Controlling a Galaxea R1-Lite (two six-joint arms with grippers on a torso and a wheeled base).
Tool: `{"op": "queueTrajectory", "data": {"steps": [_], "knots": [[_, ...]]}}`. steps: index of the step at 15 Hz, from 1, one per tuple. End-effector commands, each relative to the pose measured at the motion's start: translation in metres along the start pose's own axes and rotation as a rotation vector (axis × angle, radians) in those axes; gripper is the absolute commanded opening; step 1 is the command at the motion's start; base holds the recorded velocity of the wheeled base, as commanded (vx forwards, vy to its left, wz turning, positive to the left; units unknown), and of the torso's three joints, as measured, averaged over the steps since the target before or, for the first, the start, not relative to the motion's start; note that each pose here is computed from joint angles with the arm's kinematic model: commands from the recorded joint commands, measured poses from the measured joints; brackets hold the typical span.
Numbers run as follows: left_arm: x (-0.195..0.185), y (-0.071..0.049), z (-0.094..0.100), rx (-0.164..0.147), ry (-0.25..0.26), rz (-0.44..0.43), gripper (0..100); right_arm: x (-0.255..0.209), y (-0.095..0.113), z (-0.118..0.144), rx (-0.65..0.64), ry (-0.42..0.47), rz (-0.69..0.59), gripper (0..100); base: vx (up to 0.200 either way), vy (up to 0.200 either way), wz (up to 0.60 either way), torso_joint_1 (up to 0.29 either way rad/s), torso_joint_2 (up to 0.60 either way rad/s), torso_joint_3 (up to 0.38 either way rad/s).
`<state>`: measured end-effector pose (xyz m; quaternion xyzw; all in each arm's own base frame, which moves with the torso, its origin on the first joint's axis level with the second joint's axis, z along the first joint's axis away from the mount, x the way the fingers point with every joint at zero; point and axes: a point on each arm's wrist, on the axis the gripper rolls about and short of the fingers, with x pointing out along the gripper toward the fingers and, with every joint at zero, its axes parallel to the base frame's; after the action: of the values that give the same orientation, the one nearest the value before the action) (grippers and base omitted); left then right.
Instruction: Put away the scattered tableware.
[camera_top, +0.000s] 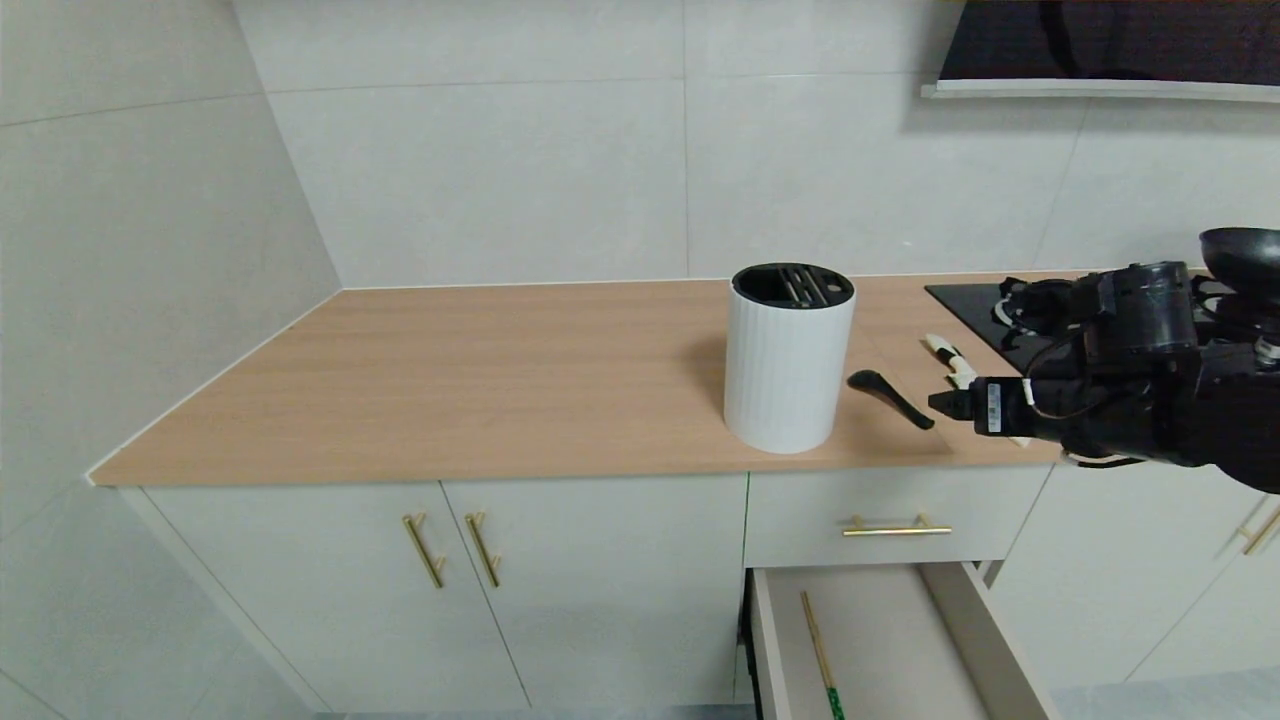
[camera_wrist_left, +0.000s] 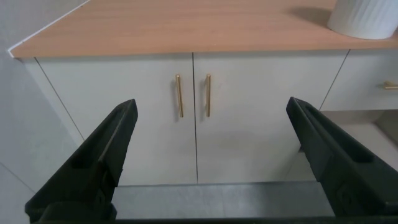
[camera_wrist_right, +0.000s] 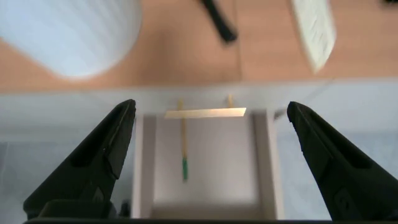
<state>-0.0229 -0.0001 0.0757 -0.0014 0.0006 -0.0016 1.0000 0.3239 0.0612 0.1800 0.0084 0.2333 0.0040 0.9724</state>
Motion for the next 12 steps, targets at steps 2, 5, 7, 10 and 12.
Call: {"op": "queueTrajectory", "data": {"steps": [2, 5, 7, 10, 12], "knots": [[0.0, 0.0, 0.0, 0.0, 0.0, 0.0, 100, 0.043, -0.025, 0.009, -0.032, -0.011, 0.073, 100, 0.0, 0.0, 0.0, 0.0, 0.0, 0.0], [0.0, 0.0, 0.0, 0.0, -0.001, 0.0, 100, 0.072, -0.03, 0.007, -0.087, 0.005, 0.144, 100, 0.0, 0.0, 0.0, 0.0, 0.0, 0.0], [0.0, 0.0, 0.0, 0.0, -0.001, 0.0, 100, 0.098, -0.028, -0.01, -0.108, 0.034, 0.18, 100, 0.0, 0.0, 0.0, 0.0, 0.0, 0.0], [0.0, 0.0, 0.0, 0.0, 0.0, 0.0, 100, 0.123, -0.026, -0.022, -0.134, -0.03, 0.185, 100, 0.0, 0.0, 0.0, 0.0, 0.0, 0.0], [0.0, 0.0, 0.0, 0.0, -0.001, 0.0, 100, 0.135, -0.019, -0.02, -0.148, -0.049, 0.197, 100, 0.0, 0.0, 0.0, 0.0, 0.0, 0.0]]}}
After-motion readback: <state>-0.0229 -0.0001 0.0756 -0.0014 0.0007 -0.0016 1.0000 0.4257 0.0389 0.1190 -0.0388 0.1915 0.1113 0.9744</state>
